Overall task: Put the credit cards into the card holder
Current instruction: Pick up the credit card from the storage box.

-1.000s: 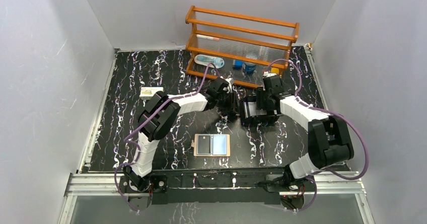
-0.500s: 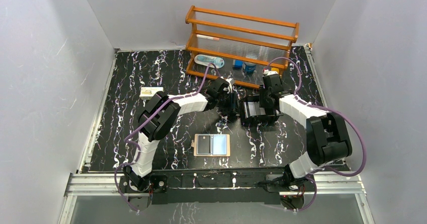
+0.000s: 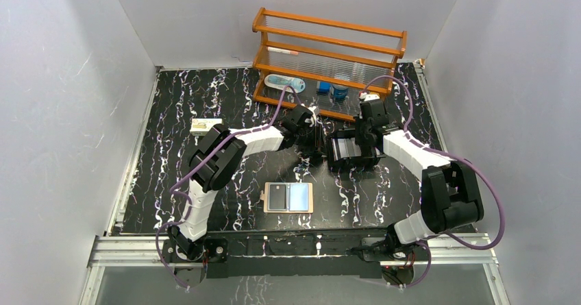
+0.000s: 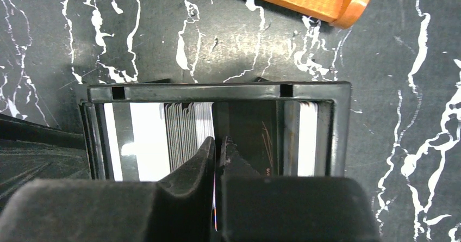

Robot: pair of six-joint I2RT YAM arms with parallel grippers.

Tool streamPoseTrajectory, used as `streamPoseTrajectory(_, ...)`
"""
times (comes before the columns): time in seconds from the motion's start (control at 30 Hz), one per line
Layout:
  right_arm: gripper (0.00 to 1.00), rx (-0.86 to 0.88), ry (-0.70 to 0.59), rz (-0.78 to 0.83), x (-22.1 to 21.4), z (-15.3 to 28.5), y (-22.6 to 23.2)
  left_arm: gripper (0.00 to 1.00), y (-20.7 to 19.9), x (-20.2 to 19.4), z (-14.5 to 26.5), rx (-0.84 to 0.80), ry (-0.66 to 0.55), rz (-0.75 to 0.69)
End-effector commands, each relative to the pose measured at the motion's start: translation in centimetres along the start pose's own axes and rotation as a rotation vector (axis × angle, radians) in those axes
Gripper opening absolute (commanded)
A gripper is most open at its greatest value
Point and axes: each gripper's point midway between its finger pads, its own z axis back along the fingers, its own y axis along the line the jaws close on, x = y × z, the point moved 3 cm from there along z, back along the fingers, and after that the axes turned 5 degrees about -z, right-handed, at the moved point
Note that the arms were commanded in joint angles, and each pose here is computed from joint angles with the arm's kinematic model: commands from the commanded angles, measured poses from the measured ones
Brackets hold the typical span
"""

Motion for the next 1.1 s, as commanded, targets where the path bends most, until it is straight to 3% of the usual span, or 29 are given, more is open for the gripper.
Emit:
streamPoseTrajectory(0.0,0.05,0.030,-0.012,-0.003,1.0,1.0,1.0,0.29,-1.7,0.5,-0.3,-0.042,-0.014,-0.039)
streamPoseTrajectory(0.07,0.00,0.007,-0.007,0.007,1.1,1.2,0.7,0.29,-1.7,0.5,-0.3,-0.038,-0.013,-0.039)
streamPoseTrajectory(0.4,0.00,-0.078,-0.033,0.030,2.7,3.5,-0.6,0.29,-1.5,0.3,0.2,-0.007,0.011,-0.029)
streamPoseTrajectory(0.57,0.00,-0.049,-0.079,0.014,4.4,6.5,-0.1,0.33,-3.3,2.3,3.6,0.009,-0.032,-0.014)
streamPoseTrajectory(0.73,0.00,0.053,-0.142,-0.021,5.7,9.7,1.4,0.43,-5.7,4.8,9.1,-0.046,-0.110,0.002)
streamPoseTrajectory(0.83,0.00,0.200,-0.170,-0.053,5.8,11.5,3.3,0.45,-6.4,5.3,12.5,-0.076,-0.147,0.003)
streamPoseTrajectory(1.07,0.00,0.484,-0.202,-0.161,4.4,14.3,7.7,0.46,-4.9,2.1,18.3,-0.018,-0.127,-0.010)
